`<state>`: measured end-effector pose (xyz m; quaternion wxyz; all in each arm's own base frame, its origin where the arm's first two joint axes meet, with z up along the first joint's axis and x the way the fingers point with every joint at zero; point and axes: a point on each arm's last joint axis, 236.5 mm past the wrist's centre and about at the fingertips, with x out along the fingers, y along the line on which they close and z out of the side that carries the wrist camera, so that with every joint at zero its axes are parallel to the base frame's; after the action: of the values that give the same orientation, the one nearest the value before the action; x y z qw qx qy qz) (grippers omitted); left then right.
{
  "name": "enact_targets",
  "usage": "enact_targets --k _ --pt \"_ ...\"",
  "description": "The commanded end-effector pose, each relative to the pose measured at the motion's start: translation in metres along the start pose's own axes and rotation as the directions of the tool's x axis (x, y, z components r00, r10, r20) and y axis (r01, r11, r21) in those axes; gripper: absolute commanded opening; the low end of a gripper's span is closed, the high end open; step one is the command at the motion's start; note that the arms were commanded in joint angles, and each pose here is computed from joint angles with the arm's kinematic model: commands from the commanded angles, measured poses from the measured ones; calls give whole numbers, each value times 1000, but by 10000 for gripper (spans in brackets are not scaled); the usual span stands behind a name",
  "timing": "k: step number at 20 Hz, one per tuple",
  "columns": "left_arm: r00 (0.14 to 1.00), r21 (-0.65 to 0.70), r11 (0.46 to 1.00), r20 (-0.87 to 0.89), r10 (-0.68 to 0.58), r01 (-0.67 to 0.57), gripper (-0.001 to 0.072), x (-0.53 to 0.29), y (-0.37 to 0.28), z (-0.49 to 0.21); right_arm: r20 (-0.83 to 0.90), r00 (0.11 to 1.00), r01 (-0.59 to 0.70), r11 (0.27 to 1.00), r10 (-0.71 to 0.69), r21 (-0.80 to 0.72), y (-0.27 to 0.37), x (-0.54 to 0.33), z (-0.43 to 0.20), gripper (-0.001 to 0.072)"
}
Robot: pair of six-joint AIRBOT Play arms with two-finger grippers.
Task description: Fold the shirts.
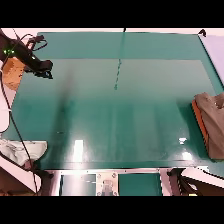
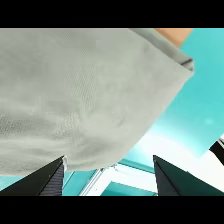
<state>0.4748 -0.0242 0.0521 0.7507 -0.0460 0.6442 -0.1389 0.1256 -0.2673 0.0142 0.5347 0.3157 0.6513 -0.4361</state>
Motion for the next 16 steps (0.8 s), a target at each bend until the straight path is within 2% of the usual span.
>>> enact_targets --k 1,2,3,4,6,8,12,16 --pt "999 -7 999 7 -34 35 22 -2 -9 1 57 995 -82 997 82 -13 23 -16 13 592" --pt "999 -13 999 12 -38 38 22 -7 -12 0 82 985 -149 988 151 -29 42 -29 18 472" --pt "999 -6 999 17 -33 33 22 -13 -14 -1 104 969 -221 974 226 -55 64 -43 21 194" --pt "999 3 999 25 -32 32 22 -20 -19 -4 119 944 -299 950 309 -93 91 -57 21 30" --pt "999 9 999 37 -34 33 22 -32 -31 -15 116 883 -427 880 455 -208 145 -83 8 24" --pt "999 2 999 13 -36 36 22 -36 -39 -41 48 842 -485 793 537 -368 194 -99 -28 24" --pt "999 -29 999 -12 -38 37 22 -29 -50 -121 -79 842 -454 621 534 -639 251 -81 -142 22" --pt "999 -60 997 -18 -44 42 22 -8 -60 -204 -177 823 -466 464 540 -753 275 -46 -247 24"
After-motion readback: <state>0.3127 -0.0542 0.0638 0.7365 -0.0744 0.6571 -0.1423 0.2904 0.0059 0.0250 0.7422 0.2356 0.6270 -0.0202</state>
